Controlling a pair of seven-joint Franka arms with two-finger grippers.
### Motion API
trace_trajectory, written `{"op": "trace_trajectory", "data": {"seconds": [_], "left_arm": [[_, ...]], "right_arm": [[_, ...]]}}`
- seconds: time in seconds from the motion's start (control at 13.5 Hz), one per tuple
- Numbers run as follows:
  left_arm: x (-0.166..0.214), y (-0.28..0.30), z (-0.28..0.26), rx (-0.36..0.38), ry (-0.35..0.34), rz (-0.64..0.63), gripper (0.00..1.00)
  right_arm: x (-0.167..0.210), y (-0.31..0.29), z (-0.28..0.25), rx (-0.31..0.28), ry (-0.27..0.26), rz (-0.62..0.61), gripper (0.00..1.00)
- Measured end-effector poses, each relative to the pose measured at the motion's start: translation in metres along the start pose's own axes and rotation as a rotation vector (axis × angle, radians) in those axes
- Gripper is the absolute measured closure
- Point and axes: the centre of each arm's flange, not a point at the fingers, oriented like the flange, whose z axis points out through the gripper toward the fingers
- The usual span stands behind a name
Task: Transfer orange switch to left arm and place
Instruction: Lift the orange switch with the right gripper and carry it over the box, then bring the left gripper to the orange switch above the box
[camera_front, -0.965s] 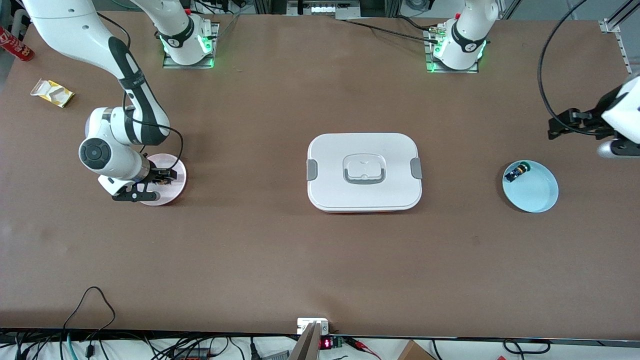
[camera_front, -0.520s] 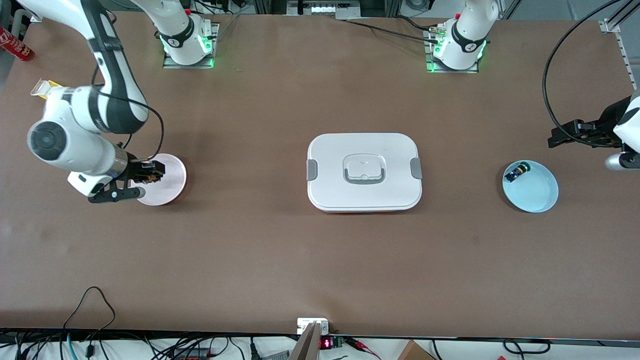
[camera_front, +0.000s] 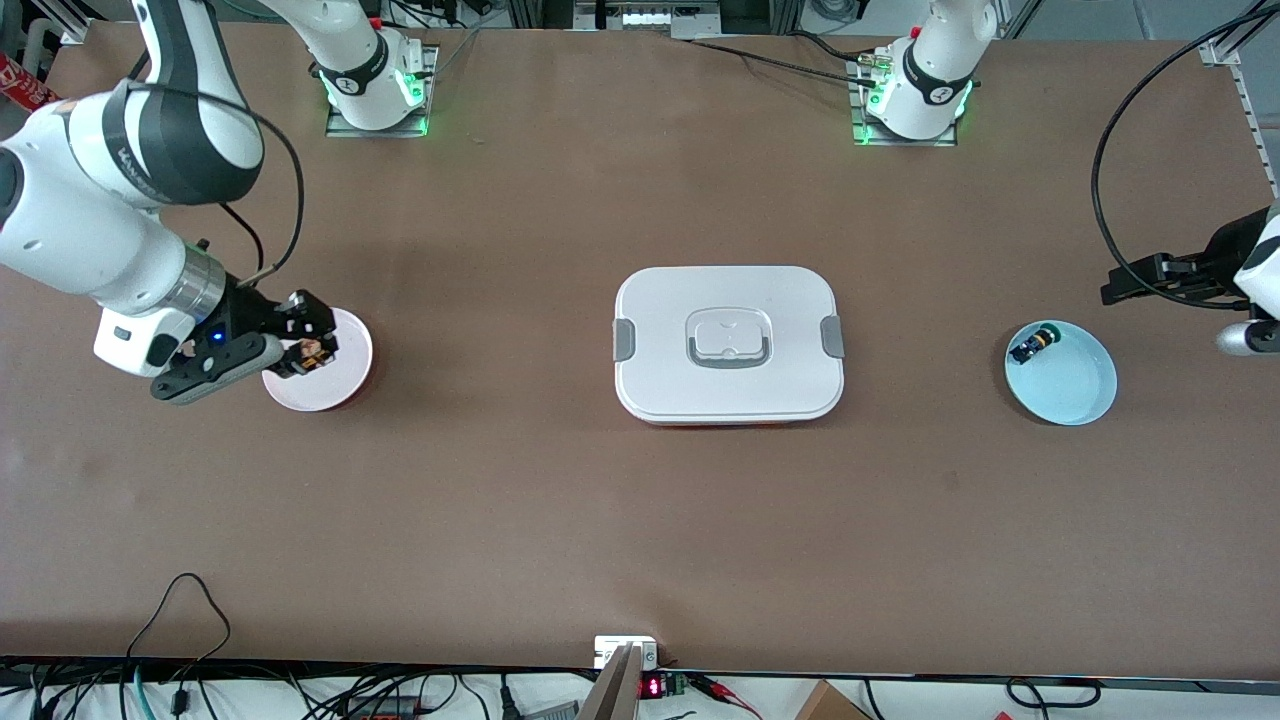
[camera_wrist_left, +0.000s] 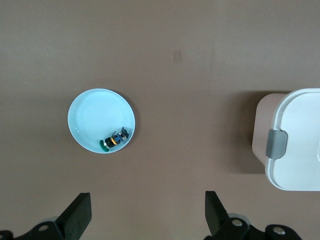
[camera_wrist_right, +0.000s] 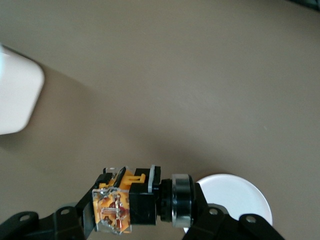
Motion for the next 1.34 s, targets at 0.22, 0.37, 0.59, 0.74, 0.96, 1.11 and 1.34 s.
{"op": "trace_trajectory", "data": {"seconds": [0.22, 0.37, 0.59, 0.74, 0.96, 1.11, 1.34], "left_arm": [[-0.027, 0.009, -0.044, 0.015, 0.07, 0.005, 0.0], [-0.028, 0.013, -0.045, 0.01, 0.071, 0.012, 0.0], [-0.03, 0.015, -0.053, 0.01, 0.088, 0.016, 0.0], [-0.03, 0.016, -0.054, 0.01, 0.09, 0.017, 0.0], [-0.03, 0.03, -0.052, -0.005, 0.086, 0.043, 0.0], [-0.031, 0.049, -0.053, -0.094, 0.081, 0.072, 0.0], [-0.026, 0.077, -0.041, -0.36, 0.015, 0.109, 0.0]], "right_arm": [[0.021, -0.041, -0.029, 0.023, 0.074, -0.132, 0.27], [0.033, -0.076, -0.048, 0.027, 0.117, -0.228, 0.27], [0.045, -0.125, -0.066, 0.031, 0.176, -0.362, 0.27], [0.052, -0.145, -0.069, 0.047, 0.245, -0.468, 0.27], [0.057, -0.167, -0.067, 0.175, 0.347, -0.632, 0.27], [0.059, -0.18, -0.062, 0.257, 0.418, -0.751, 0.27], [0.063, -0.21, -0.041, 0.378, 0.485, -0.829, 0.27]]}}
